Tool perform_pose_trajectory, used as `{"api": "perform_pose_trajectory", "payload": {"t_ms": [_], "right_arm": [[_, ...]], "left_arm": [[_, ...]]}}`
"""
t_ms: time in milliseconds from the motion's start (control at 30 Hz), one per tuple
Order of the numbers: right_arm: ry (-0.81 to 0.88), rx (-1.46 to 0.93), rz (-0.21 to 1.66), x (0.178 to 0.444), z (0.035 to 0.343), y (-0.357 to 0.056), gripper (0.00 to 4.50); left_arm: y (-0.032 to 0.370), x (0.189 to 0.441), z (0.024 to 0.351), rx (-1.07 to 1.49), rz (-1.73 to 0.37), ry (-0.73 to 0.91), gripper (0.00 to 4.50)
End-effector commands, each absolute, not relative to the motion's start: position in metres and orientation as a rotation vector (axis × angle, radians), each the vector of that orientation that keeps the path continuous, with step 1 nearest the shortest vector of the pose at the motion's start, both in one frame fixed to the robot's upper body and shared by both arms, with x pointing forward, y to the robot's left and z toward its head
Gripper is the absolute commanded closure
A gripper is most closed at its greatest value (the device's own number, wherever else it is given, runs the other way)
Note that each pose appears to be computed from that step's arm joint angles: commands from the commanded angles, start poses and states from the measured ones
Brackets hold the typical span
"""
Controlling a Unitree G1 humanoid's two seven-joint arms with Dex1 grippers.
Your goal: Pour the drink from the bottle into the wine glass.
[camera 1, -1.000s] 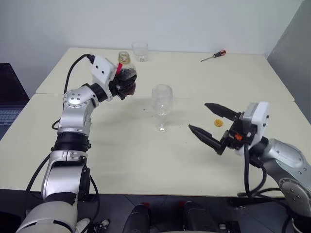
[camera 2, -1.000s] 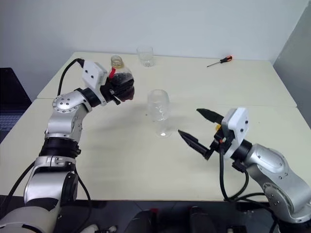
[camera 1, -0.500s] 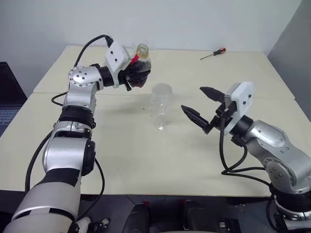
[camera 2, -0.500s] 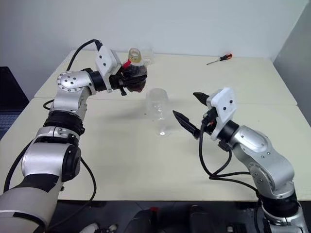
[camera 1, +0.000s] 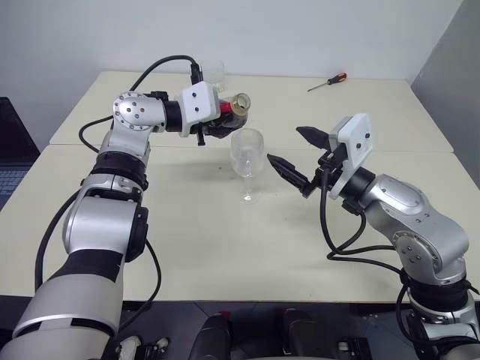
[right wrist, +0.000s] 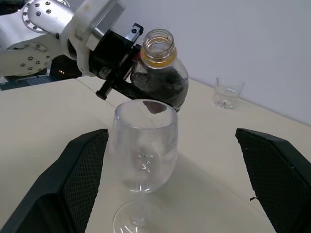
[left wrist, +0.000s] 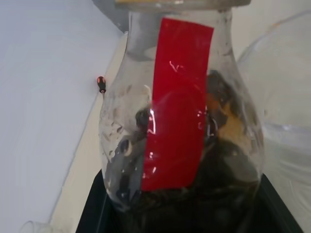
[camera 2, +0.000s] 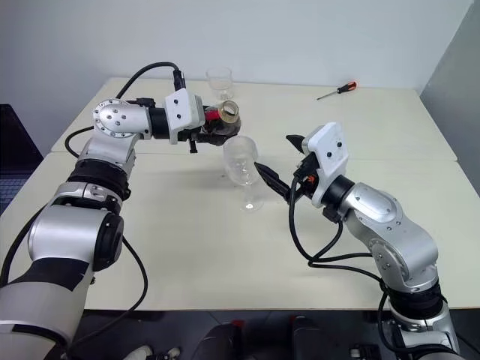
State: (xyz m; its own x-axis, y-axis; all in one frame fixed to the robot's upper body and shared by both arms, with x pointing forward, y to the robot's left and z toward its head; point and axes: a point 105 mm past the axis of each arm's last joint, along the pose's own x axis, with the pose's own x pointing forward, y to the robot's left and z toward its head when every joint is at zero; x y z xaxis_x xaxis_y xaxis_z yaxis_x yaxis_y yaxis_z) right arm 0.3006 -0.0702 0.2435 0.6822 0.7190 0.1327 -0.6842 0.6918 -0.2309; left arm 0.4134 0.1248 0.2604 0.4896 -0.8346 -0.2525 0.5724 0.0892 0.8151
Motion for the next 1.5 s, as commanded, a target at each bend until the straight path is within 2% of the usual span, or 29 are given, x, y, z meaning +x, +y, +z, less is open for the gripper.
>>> {"api": "perform_pose_trajectory", "payload": {"t_ms": [33,533,1500], "right_arm": [[-0.268,-0.187,0.8,0.298,0.255,-0.068,0.0],[-0.272,-0.183,0.781,0.303,0.252,-0.067,0.0],[-0.291,-0.189,0.778,0.302,0.253,-0.067,0.0]], "left_arm": [[0.132,0.41,0.284,1.158,-1.018,-0.384,2.97],[0.134,0.415,0.294,1.303,-0.931,-0.412,2.97],[0.125,0.416,0.298,1.602,-0.893,-0.456,2.97]]}}
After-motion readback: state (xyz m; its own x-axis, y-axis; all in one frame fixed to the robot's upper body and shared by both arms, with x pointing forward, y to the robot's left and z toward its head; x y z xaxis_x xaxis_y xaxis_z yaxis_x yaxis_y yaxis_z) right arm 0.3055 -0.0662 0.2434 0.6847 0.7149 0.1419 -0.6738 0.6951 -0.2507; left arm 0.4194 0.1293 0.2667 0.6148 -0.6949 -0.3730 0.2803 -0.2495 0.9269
